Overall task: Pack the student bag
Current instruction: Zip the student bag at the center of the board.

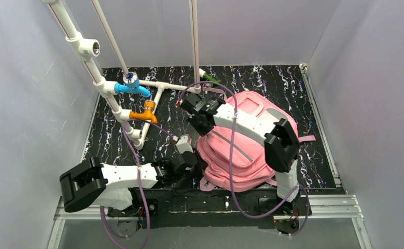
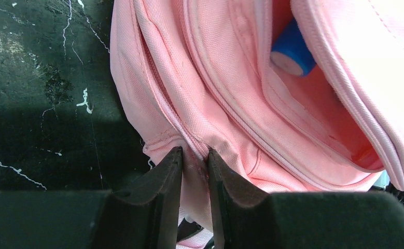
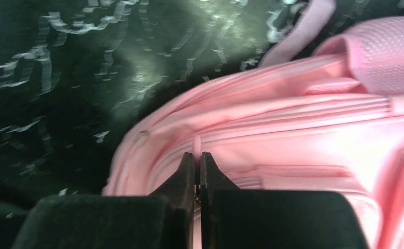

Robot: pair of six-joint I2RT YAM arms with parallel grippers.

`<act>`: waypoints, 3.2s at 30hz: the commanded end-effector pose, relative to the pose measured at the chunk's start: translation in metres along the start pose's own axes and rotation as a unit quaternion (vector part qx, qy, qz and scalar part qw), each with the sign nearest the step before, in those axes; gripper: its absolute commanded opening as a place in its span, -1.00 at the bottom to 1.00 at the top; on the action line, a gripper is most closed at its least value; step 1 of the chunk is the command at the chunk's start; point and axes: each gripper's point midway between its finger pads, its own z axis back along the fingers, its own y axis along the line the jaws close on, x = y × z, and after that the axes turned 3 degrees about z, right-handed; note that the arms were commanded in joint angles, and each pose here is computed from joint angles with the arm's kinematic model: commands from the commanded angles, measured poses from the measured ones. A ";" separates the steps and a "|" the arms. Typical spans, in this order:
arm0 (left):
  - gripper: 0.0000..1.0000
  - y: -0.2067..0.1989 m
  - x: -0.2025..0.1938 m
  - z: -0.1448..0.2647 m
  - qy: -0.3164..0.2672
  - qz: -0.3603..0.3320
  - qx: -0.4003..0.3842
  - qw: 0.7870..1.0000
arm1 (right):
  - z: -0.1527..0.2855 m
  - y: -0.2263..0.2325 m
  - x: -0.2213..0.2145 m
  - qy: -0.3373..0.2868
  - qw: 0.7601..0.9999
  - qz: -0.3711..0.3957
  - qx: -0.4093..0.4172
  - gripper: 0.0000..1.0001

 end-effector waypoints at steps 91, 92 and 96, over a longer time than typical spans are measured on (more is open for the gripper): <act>-1.00 0.045 0.085 0.052 -0.159 0.082 0.082 0.980 | 0.090 -0.069 -0.282 0.046 0.754 0.652 0.067 -0.84; -1.00 0.042 0.084 0.049 -0.154 0.078 0.079 0.982 | 0.096 -0.066 -0.270 0.022 0.772 0.633 0.056 -0.21; -1.00 0.024 0.077 0.035 -0.128 0.048 0.062 0.989 | 0.129 -0.024 -0.228 -0.097 0.811 0.565 0.120 0.88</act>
